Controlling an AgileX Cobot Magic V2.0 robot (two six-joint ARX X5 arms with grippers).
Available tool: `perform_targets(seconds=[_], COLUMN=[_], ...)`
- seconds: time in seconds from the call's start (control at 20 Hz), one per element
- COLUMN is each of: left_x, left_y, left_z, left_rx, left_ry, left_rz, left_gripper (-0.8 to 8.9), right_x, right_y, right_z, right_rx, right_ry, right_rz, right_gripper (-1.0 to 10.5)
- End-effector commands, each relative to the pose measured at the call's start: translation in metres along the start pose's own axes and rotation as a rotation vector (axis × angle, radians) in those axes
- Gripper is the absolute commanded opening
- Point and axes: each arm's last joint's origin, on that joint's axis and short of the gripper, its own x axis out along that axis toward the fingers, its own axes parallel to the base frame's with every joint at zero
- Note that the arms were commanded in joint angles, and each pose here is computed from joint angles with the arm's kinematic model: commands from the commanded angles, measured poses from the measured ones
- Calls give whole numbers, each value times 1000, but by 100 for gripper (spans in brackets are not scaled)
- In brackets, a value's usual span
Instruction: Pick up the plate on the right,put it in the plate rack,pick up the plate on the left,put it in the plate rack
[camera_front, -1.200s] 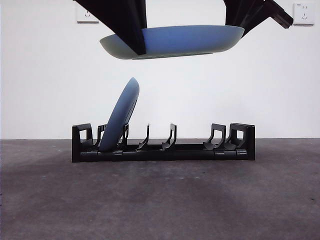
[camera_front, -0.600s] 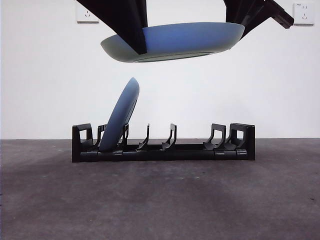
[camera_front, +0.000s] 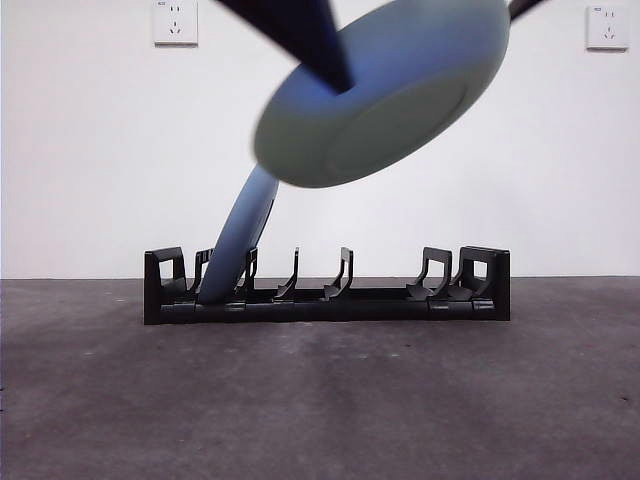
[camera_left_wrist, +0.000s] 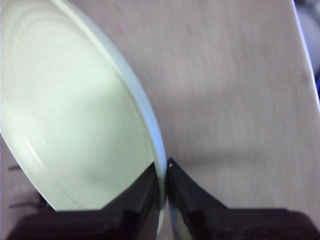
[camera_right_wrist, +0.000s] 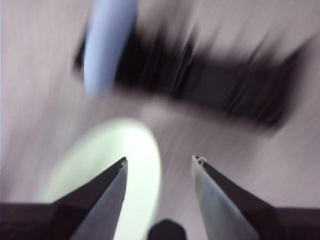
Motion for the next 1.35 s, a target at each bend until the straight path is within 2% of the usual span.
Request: perform_targets(seconds=[0.05,0.2,0.25,0.35,0.5,0.9,1.35], left_x=[2,-1,-1,1,20,75,123], left_y=[19,54,64,79,96,113,122], left_z=[2,1,-1,-5,-15,-44,-83], left_rx=[-268,-566,-638,-716,-793,-882,-932], left_ry=[-150,-388,-454,-538,-571,-506,-414], left_rz=[44,146,174,225,275,342,349], left_gripper=[-8,-8,-8,-8,-8,-8,-8], right_x=[-43,-92,-104,-122,-137,-137,-136], right_y=[9,24,29,36,43,44,43], right_z=[-1,-15,-20,-31,-44,-57,-58], right_rx=[-12,-52,-62,-76,-89,-104,-105], right_ry=[-149,-291,-321,-354,-340,-236,-227], right_rz=[-49,-78,-76,-61,14,30,30], right_gripper=[222,222,222,221,221,221,221])
